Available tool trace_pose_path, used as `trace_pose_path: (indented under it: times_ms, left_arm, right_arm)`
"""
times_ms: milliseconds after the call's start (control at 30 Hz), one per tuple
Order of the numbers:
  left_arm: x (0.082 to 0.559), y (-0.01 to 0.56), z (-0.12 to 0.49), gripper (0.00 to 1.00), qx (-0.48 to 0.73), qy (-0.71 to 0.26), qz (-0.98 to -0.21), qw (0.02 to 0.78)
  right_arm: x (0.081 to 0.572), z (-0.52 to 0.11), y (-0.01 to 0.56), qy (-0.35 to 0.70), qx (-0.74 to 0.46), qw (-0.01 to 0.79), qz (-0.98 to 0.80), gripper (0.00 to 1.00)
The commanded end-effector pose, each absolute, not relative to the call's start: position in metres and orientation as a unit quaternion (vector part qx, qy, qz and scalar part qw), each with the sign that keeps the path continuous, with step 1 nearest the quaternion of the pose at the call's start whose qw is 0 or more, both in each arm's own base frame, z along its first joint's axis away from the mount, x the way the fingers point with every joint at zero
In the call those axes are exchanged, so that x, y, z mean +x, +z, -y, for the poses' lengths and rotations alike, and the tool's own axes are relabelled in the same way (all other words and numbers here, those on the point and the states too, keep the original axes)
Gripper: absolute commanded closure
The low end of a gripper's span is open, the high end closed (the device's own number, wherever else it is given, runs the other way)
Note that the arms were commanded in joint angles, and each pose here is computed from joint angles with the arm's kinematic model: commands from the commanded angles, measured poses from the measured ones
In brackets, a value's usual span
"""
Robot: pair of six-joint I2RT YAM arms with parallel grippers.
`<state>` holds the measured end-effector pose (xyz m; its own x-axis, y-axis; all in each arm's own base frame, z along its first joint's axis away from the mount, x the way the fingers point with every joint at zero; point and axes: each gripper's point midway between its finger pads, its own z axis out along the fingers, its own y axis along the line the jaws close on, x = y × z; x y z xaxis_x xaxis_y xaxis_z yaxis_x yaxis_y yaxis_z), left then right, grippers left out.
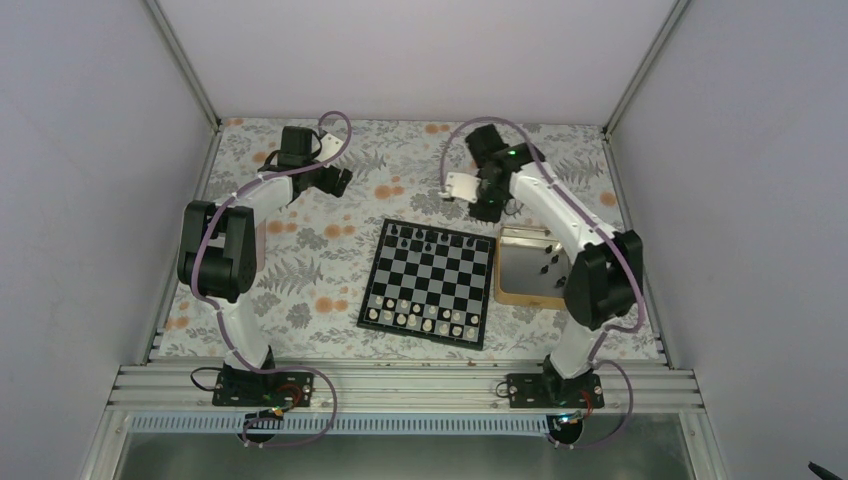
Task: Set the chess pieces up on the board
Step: Place the chess piece on the chessboard.
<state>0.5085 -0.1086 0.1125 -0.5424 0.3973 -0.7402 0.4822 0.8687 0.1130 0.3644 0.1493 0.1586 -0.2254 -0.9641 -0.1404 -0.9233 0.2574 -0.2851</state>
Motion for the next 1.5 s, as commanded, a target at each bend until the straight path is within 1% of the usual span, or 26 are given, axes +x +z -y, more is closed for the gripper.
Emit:
trace_pose_path:
  times_ms: [0,167,333,533,1067,1233,1367,1467]
  left_arm:
    - [0.513,0.126,0.111,0.0,0.252,-0.053,-0.868,0.424]
    - [0.514,0.127,0.11,0.0,0.251,-0.049,-0.867,0.427]
    - [0.513,0.128,0.11,0.0,0.251,-0.051,-0.867,0.427]
    - [0.514,0.126,0.11,0.0,0.251,-0.05,-0.868,0.427]
    - [0.514,0.122,0.11,0.0,0.251,-0.051,-0.868,0.425]
    - [0.514,0.121,0.111,0.0,0.252,-0.053,-0.868,0.424]
    - [0.513,0.119,0.112,0.0,0.254,-0.055,-0.869,0.421]
    - [0.514,0.12,0.111,0.0,0.254,-0.055,-0.869,0.422]
  right_arm:
    - [0.351,-0.191,0.14,-0.029,-0.641,0.117,-0.758,0.94]
    - [0.342,-0.227,0.112,-0.001,-0.675,0.102,-0.73,0.94]
    - [0.336,-0.242,0.09,0.015,-0.693,0.084,-0.716,0.93]
    - [0.332,-0.246,0.067,0.02,-0.701,0.069,-0.709,0.92]
    - [0.326,-0.246,0.044,0.036,-0.708,0.039,-0.704,0.91]
    - [0.324,-0.245,0.04,0.037,-0.708,0.03,-0.705,0.89]
    - [0.324,-0.246,0.04,0.039,-0.707,0.033,-0.705,0.84]
    - [0.327,-0.247,0.045,0.036,-0.706,0.042,-0.706,0.77]
